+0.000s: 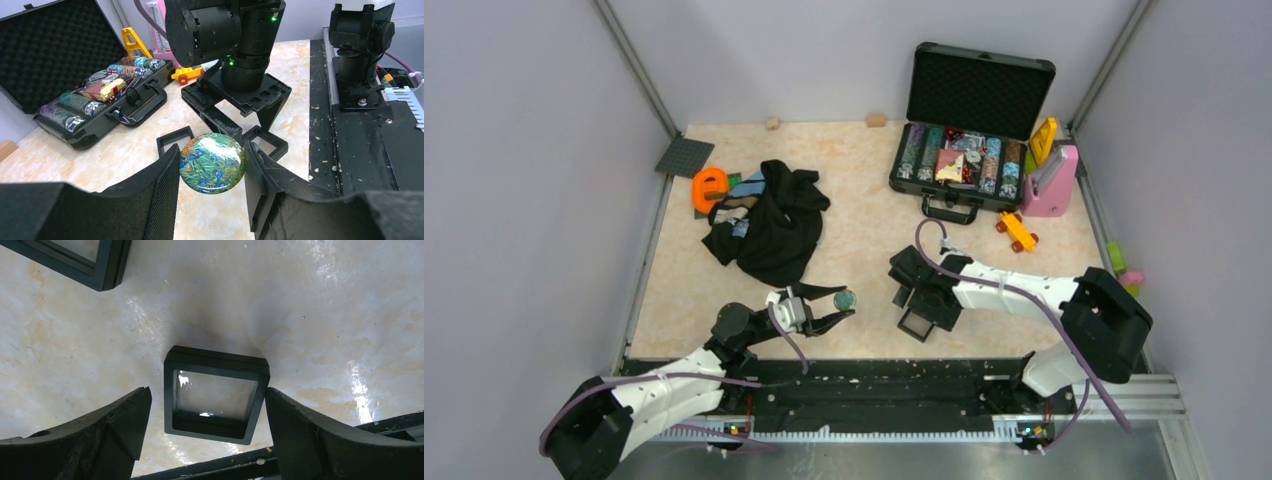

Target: Remove the brooch from the garment

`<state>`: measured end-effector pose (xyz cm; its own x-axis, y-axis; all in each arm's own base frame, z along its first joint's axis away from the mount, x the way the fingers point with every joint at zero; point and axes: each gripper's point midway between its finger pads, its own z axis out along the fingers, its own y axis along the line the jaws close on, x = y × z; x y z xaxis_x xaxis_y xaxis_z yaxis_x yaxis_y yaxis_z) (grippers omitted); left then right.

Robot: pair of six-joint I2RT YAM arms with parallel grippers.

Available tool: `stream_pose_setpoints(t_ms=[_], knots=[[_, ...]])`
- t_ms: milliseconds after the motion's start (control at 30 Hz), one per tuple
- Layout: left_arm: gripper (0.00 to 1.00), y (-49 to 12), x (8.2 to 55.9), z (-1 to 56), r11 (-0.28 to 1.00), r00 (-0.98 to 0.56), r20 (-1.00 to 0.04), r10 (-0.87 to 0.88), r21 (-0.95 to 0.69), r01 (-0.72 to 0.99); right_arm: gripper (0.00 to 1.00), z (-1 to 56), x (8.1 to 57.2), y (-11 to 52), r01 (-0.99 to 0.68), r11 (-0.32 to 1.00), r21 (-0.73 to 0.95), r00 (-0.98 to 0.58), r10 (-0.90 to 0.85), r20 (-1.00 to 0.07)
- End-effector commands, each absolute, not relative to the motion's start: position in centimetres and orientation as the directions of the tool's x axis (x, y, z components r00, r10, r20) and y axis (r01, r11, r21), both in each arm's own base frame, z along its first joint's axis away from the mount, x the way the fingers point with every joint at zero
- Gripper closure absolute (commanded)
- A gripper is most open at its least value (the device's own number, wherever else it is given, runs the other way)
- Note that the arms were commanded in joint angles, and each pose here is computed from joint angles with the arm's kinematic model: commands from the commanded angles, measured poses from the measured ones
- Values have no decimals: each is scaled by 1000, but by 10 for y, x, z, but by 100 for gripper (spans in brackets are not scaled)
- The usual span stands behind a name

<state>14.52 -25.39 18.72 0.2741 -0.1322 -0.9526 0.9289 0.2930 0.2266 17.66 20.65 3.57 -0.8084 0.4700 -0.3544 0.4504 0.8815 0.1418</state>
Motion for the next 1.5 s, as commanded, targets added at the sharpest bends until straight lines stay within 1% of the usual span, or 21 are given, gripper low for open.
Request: stream_pose_setpoints(t_ms=[0,233,300,367,467,533,600,700,767,833,933,1000,1067,1133,1233,1367,1467], knots=[[67,-254,142,192,285,287,-945,-155,235,929,14,32,174,211,444,881,164,-809,473,-350],[67,-255,141,192,280,283,-947,-154,233,931,12,31,171,211,439,884,164,-815,468,-341],[67,-255,141,192,279,285,-946,-155,235,931,17,32,172,211,436,884,170,-812,468,-348],[67,-255,141,192,278,283,-947,-154,234,932,24,34,172,212,434,883,176,-811,468,-350],[67,-255,141,192,279,283,-947,-154,234,932,38,37,174,216,413,889,198,-817,457,-352],[67,-255,141,192,280,285,-946,-153,235,931,40,43,175,219,392,893,223,-820,449,-355],[67,-255,141,191,279,283,-947,-152,233,931,40,55,181,226,333,902,276,-822,421,-384],[67,-255,142,190,278,280,-949,-146,233,932,40,78,188,248,101,914,394,-844,288,-453],[68,-256,143,186,275,272,-953,-136,227,934,39,93,185,260,-41,877,479,-835,233,-498],[68,-258,144,184,269,264,-956,-126,223,937,39,112,179,273,-206,804,559,-811,179,-557],[68,-262,145,178,254,247,-963,-105,214,943,39,130,173,274,-327,731,599,-766,166,-621],[70,-265,145,174,235,237,-967,-93,210,949,40,139,170,273,-375,701,607,-754,151,-640],[70,-269,144,168,211,224,-972,-76,204,956,41,144,166,276,-409,683,605,-758,115,-642],[71,-272,143,165,192,214,-974,-70,198,961,41,142,165,274,-408,700,587,-768,84,-635],[71,-276,142,161,169,202,-978,-60,189,967,41,142,164,278,-423,686,592,-770,72,-634],[71,-280,141,150,141,192,-981,-26,187,972,41,139,168,283,-436,602,669,-775,126,-619],[71,-278,147,142,169,188,-982,7,187,968,43,143,172,284,-438,488,755,-787,199,-584]])
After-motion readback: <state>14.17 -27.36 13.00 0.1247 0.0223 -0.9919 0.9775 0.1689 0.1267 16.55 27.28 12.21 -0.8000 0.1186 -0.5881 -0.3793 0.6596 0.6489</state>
